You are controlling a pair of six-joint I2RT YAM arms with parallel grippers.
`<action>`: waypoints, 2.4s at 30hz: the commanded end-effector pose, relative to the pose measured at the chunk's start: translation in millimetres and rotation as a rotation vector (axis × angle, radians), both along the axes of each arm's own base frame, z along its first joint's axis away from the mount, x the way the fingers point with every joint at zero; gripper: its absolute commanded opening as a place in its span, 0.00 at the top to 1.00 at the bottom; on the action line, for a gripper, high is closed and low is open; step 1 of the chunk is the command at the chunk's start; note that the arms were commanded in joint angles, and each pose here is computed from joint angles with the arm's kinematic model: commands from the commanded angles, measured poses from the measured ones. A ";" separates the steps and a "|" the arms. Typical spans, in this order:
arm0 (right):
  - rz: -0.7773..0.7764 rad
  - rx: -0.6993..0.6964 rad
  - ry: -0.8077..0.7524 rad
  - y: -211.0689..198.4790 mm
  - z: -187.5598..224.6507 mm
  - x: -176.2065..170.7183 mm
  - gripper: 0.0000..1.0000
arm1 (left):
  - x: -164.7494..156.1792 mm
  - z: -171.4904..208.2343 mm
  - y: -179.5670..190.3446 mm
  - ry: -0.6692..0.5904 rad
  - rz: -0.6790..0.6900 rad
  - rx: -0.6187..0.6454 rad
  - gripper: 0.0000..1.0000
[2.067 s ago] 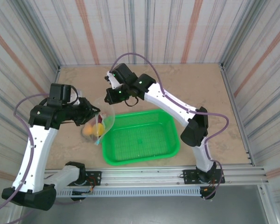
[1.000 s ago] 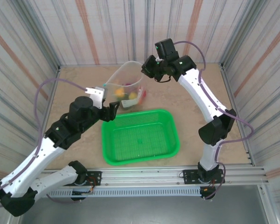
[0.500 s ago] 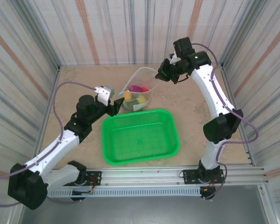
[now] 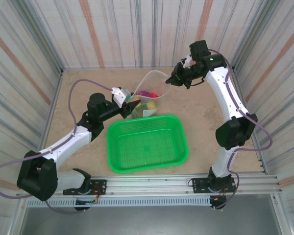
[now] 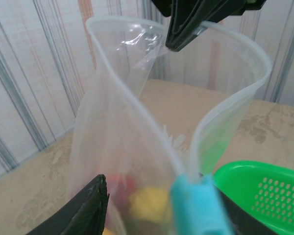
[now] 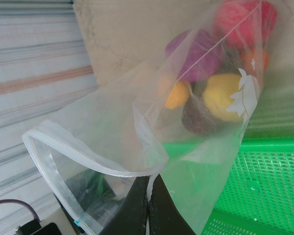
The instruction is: Place the food in the zip-top bag and seal the zipper
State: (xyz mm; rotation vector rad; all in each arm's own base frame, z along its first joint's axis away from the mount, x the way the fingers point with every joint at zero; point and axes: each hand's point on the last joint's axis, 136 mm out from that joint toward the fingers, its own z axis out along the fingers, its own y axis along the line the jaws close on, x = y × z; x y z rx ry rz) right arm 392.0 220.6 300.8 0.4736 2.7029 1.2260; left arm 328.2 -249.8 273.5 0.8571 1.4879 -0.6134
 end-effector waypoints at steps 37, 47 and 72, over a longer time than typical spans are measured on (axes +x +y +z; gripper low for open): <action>0.176 -0.611 -0.929 -3.4 112.9 -4.7 0.51 | -5.6 47.3 -15.8 0.011 -0.382 0.009 1.00; 0.832 -0.490 -1.553 100.4 88.2 -70.3 0.50 | -28.4 38.3 -24.4 0.011 -0.543 0.061 0.97; 1.027 -0.300 -1.360 103.3 28.7 -114.7 0.68 | -47.7 31.9 -44.2 0.003 -0.642 0.113 0.95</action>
